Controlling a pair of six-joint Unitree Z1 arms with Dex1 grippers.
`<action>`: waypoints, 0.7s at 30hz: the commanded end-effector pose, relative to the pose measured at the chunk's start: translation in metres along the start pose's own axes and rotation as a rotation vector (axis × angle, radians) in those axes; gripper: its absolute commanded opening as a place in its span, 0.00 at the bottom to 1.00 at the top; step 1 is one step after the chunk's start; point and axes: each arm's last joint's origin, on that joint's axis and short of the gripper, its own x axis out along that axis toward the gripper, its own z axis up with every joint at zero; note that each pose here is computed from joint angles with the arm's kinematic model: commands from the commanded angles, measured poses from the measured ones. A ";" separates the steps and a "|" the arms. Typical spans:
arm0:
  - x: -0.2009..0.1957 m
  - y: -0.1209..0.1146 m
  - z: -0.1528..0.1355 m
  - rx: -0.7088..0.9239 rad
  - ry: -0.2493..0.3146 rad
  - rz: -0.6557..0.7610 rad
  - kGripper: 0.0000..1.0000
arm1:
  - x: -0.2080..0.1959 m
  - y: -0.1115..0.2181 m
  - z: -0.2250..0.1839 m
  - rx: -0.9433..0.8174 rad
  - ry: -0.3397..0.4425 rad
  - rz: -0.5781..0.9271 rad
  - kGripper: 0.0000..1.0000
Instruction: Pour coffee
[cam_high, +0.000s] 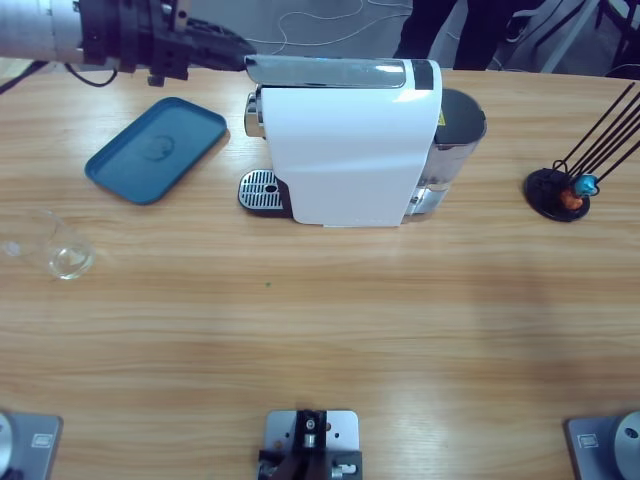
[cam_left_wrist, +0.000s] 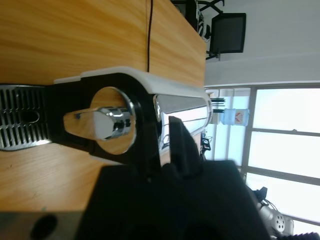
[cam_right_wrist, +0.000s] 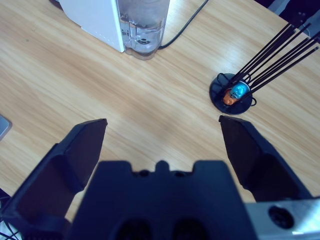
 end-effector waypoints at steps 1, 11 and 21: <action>-0.045 -0.063 -0.011 0.108 -0.046 -0.233 0.00 | 0.002 0.001 -0.004 0.003 0.012 0.016 1.00; -0.127 -0.036 -0.080 0.837 -0.149 0.198 0.82 | 0.021 -0.006 0.036 0.152 0.035 -0.263 1.00; -0.166 0.039 -0.143 1.272 -0.028 0.470 0.99 | 0.126 -0.013 0.022 0.418 0.079 -0.449 0.98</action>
